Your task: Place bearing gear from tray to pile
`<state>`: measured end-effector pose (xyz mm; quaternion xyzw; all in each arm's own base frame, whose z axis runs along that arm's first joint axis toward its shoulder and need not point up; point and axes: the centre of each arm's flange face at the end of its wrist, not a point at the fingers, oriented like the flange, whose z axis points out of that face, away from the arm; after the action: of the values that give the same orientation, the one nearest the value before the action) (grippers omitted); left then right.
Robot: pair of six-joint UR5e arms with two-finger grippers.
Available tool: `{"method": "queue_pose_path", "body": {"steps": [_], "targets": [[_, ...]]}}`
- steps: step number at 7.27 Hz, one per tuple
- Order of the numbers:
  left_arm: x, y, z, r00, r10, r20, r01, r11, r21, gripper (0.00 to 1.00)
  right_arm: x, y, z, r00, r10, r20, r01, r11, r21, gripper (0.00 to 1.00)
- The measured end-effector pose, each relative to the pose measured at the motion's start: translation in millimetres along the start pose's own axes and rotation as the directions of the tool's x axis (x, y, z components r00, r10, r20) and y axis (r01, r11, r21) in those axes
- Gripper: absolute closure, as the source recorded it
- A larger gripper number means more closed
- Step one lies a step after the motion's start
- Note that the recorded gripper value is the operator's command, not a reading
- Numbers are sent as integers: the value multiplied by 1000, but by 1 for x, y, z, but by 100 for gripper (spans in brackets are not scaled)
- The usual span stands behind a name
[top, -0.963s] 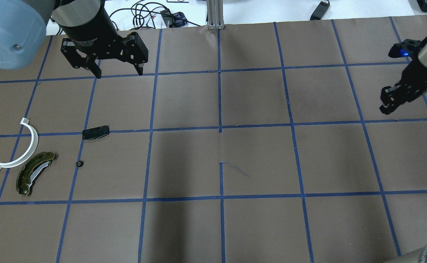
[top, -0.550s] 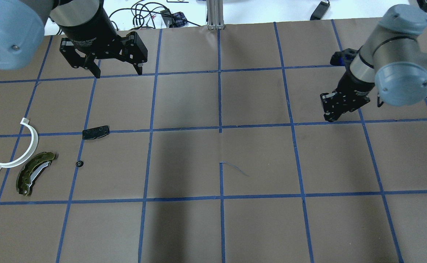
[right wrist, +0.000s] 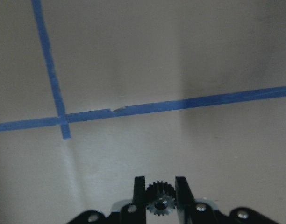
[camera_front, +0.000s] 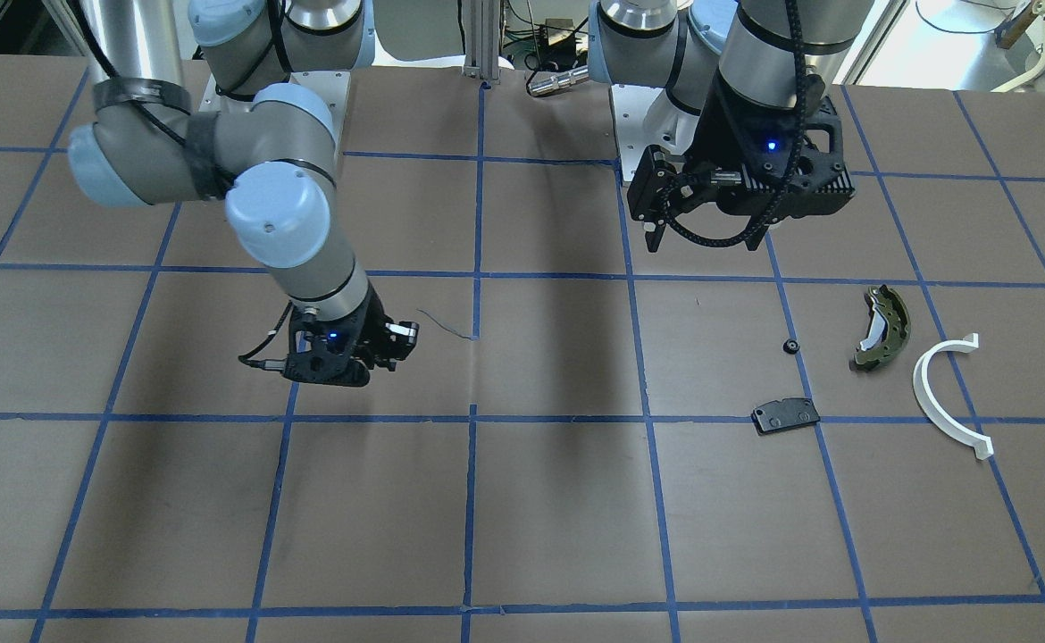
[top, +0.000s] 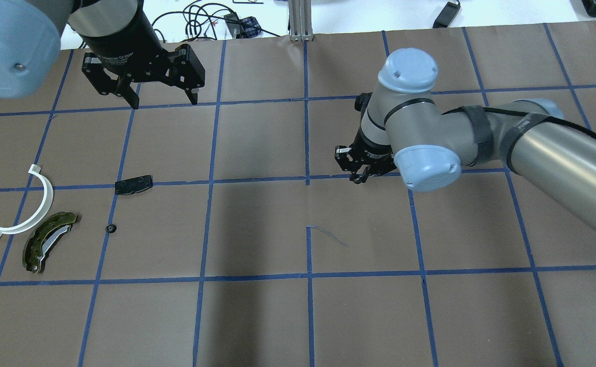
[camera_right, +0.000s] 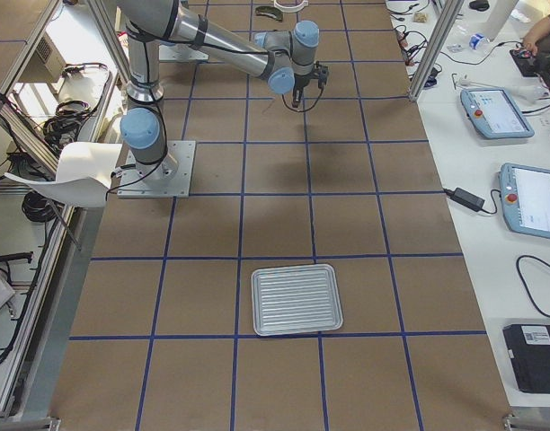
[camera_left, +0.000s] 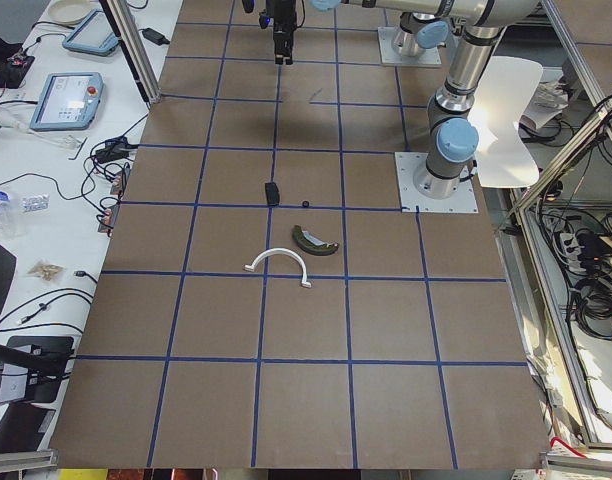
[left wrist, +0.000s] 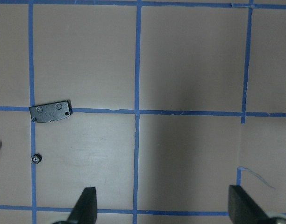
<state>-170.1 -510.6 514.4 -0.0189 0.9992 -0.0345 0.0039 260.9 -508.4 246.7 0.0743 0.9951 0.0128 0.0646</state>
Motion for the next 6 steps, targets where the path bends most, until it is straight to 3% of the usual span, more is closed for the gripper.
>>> {"method": "queue_pose_path", "body": {"steps": [3, 4, 5, 6], "targets": [[0, 0, 0, 1000, 0, 0, 0, 1000, 0, 0, -80, 45, 46, 999, 24, 22, -24, 1000, 7, 100], [0, 0, 0, 1000, 0, 0, 0, 1000, 0, 0, -95, 55, 59, 999, 26, 43, -26, 1000, -2, 96], [0, 0, 0, 1000, 0, -1, 0, 1000, 0, 0, -107, 64, 69, 998, 28, 63, -27, 1000, -9, 34], [0, 0, -1, 1000, -1, -2, 1, 1000, 1, 0, -113, 68, 75, 997, 25, 70, -24, 1000, -12, 10]]}}
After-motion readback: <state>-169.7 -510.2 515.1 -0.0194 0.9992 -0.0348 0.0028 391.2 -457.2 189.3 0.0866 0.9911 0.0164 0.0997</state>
